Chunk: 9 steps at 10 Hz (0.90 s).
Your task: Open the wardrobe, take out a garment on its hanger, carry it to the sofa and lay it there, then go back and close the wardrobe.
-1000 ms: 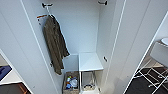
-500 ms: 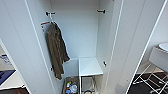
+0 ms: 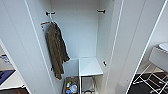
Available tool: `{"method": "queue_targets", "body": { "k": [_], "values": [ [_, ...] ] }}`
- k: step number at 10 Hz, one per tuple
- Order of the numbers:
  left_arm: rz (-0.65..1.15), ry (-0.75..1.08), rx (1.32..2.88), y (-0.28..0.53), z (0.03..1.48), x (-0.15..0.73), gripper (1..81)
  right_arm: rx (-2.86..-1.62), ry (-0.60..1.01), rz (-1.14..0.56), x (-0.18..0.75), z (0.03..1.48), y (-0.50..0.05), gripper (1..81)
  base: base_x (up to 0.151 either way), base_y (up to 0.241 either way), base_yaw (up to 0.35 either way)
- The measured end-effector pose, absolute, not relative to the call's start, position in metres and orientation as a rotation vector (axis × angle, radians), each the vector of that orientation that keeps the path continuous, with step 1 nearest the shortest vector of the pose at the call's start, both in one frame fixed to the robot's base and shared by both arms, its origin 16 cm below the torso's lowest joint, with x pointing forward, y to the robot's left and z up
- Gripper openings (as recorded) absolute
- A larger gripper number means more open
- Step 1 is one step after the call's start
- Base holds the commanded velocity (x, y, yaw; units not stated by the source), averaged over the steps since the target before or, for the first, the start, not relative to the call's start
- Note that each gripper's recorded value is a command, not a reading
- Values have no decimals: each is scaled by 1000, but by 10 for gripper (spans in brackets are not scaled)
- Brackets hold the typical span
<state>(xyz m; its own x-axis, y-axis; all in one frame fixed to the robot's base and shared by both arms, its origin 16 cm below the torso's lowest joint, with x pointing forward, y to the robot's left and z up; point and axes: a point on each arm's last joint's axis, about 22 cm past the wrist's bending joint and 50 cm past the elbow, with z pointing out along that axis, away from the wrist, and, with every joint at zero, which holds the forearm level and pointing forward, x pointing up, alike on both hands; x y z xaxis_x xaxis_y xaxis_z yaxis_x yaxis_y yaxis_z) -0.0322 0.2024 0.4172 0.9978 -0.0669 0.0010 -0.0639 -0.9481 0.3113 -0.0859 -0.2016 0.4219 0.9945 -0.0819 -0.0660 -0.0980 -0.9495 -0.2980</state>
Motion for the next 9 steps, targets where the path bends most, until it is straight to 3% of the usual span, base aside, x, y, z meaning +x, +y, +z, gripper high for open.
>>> {"method": "queue_targets", "body": {
  "k": [2,7,9],
  "values": [
    [-62,-76,2856,200,416,-60,811,-2831,126,54,-73,421,-201,811,0,0,0],
    [-86,-339,2888,203,413,-66,811,-2823,124,29,-57,420,-195,811,0,0,0],
    [-120,-222,2880,196,414,-67,811,-2816,129,22,-52,420,-187,811,0,0,0]
  ]
}}
